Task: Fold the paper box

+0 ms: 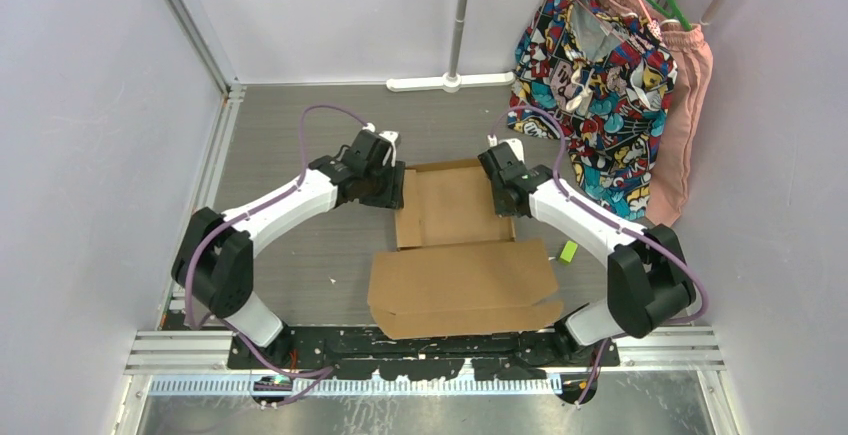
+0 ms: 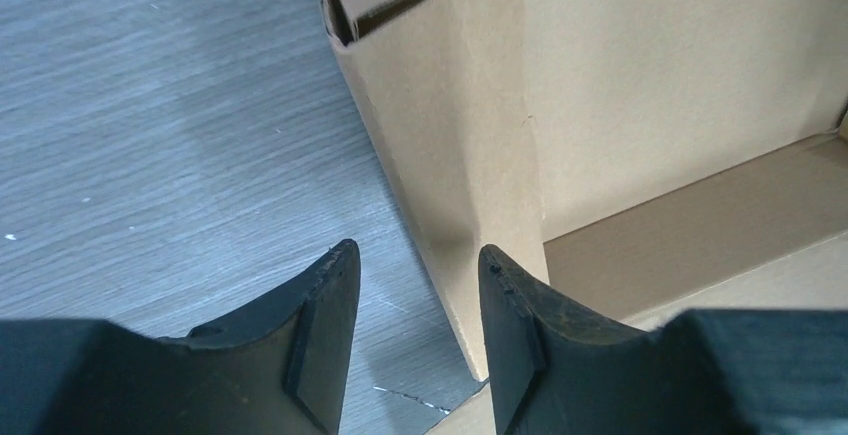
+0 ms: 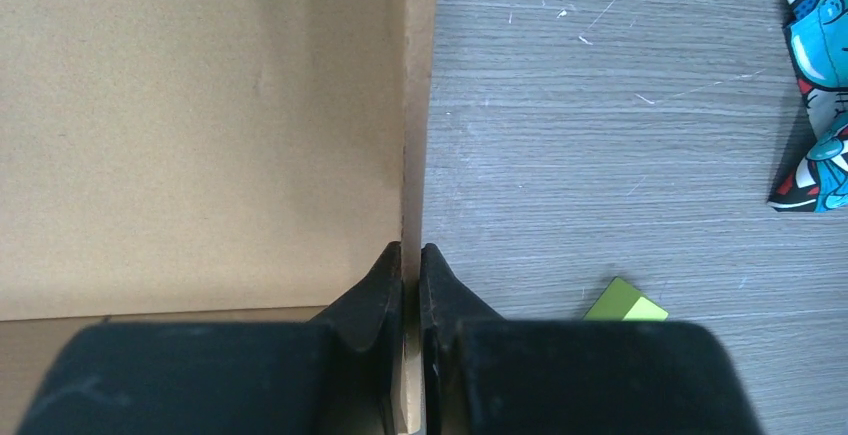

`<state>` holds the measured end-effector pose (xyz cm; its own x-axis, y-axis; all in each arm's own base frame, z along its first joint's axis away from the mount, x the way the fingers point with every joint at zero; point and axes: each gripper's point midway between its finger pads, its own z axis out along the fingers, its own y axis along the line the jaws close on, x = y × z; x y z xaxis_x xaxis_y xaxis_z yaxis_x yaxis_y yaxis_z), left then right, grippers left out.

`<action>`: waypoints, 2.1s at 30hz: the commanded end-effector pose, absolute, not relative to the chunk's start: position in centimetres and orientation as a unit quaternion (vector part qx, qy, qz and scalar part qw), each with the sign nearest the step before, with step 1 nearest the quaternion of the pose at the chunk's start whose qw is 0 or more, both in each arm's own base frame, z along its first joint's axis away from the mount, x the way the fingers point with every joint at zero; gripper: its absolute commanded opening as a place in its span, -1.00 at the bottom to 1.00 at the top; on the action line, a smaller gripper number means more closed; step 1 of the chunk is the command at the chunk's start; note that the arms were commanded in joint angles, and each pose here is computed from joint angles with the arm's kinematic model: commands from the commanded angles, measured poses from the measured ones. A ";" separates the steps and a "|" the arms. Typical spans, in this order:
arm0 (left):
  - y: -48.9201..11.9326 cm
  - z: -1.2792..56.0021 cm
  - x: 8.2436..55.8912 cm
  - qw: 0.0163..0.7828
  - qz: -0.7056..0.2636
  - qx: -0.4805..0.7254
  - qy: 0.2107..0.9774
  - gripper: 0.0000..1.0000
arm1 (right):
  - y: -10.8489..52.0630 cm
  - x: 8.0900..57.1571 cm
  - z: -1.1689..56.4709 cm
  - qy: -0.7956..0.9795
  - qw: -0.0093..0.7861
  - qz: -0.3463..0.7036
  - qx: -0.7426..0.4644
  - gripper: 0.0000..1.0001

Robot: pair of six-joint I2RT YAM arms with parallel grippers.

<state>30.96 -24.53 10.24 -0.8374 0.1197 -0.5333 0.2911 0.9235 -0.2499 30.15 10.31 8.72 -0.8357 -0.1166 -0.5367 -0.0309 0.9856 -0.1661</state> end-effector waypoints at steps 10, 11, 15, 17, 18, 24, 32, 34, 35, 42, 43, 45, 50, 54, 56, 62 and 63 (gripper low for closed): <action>-23.7 11.3 31.9 0.304 -0.125 0.100 0.939 -0.06 | 11.1 30.6 9.2 0.942 0.324 -0.085 -0.037 -0.97; -23.6 11.1 31.9 0.303 -0.121 0.099 0.940 -0.07 | 11.2 30.6 9.3 0.941 0.324 -0.084 -0.036 -0.97; -23.8 10.7 32.0 0.301 -0.116 0.098 0.941 -0.12 | 11.1 30.5 9.2 0.941 0.325 -0.083 -0.034 -0.98; -23.9 10.6 32.2 0.304 -0.110 0.096 0.941 -0.22 | 11.0 30.4 9.0 0.942 0.324 -0.084 -0.033 -0.98; -24.0 10.5 32.3 0.306 -0.108 0.096 0.941 -0.29 | 11.0 30.4 9.0 0.942 0.324 -0.083 -0.030 -0.97; -24.1 10.6 33.0 0.323 -0.064 0.086 0.940 -0.81 | 11.3 30.4 8.8 0.943 0.325 -0.076 -0.023 -0.98; -21.9 10.7 34.4 0.354 0.071 0.084 0.929 -1.00 | 11.6 29.9 7.8 0.946 0.317 -0.065 -0.012 -0.97; -21.5 10.6 34.5 0.362 0.096 0.086 0.923 -1.00 | 11.5 29.9 7.6 0.946 0.318 -0.066 -0.012 -0.97; -21.2 10.7 34.5 0.369 0.108 0.086 0.919 -1.00 | 11.5 29.9 7.6 0.945 0.319 -0.067 -0.011 -0.97; -19.4 12.1 34.8 0.404 0.182 0.080 0.893 -1.00 | 11.7 29.9 7.4 0.947 0.314 -0.065 -0.012 -0.97; -19.2 12.3 34.9 0.407 0.187 0.080 0.891 -1.00 | 11.7 29.9 7.3 0.948 0.312 -0.064 -0.013 -0.97; -18.9 12.5 35.0 0.411 0.199 0.078 0.886 -1.00 | 11.8 30.0 7.3 0.948 0.312 -0.064 -0.011 -0.96; -17.7 12.7 35.3 0.417 0.241 0.073 0.873 -1.00 | 11.7 29.8 7.2 0.949 0.310 -0.065 -0.011 -0.96; -17.6 12.4 35.2 0.418 0.239 0.072 0.874 -1.00 | 11.9 29.9 7.2 0.949 0.309 -0.060 -0.012 -0.96; -18.2 12.4 35.1 0.419 0.216 0.073 0.879 -1.00 | 12.2 29.8 7.0 0.951 0.304 -0.055 -0.016 -0.92; -20.1 11.8 35.1 0.384 0.163 0.102 0.903 -1.00 | 12.9 30.4 7.2 0.953 0.300 -0.044 -0.023 -0.55; -20.2 11.6 35.0 0.379 0.164 0.104 0.905 -1.00 | 12.9 30.6 7.3 0.953 0.300 -0.044 -0.022 -0.53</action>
<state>34.90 -21.55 10.83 -0.6697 0.2563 -0.6970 0.0409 0.9499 0.3100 30.47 13.88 6.91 -0.8051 -0.0265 -0.5925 -0.0043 0.9992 -0.0388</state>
